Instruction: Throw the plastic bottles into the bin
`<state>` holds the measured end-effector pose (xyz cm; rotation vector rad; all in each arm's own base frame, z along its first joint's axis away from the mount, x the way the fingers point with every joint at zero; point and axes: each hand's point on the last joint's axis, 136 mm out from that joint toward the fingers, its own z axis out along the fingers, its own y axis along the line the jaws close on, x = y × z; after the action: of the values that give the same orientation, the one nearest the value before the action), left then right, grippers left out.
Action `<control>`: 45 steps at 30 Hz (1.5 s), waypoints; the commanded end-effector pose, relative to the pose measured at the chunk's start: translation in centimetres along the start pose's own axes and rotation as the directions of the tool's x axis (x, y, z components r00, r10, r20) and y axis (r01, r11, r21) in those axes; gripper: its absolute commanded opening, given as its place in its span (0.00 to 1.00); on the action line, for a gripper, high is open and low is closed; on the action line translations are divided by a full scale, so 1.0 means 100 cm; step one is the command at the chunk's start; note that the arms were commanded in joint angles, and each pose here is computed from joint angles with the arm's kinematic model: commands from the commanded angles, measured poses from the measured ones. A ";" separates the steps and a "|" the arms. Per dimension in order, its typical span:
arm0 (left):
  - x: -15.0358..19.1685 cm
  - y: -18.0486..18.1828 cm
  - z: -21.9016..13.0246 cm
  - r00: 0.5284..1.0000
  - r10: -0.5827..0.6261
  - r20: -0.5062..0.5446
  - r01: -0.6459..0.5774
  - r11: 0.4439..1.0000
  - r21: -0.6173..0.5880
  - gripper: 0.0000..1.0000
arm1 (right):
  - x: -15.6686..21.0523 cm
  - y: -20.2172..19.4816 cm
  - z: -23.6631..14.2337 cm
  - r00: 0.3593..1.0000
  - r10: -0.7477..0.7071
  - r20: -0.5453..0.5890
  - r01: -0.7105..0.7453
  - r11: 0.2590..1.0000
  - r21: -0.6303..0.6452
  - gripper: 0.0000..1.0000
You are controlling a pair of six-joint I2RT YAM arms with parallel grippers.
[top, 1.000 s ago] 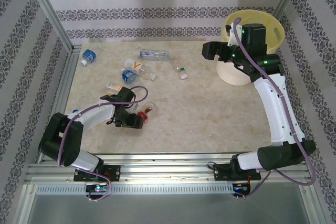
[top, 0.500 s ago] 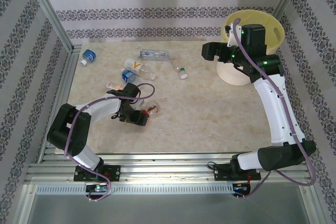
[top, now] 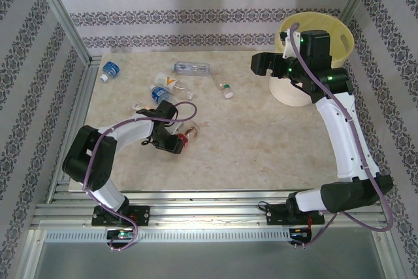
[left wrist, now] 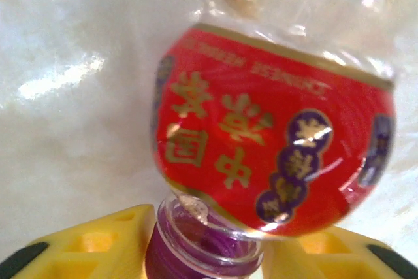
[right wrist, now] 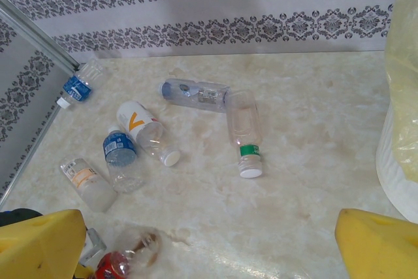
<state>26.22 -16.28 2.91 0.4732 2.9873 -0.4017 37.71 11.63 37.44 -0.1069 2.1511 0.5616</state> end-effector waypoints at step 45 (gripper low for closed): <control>-0.083 -0.144 -0.182 0.747 0.170 0.643 -0.429 0.862 0.270 0.26 | 0.113 0.135 0.089 0.904 0.171 -0.391 -0.340 0.842 -0.419 0.98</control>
<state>28.82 -25.61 21.62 0.6670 2.2674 -0.8770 33.77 27.98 28.52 -0.1692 2.3491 1.2884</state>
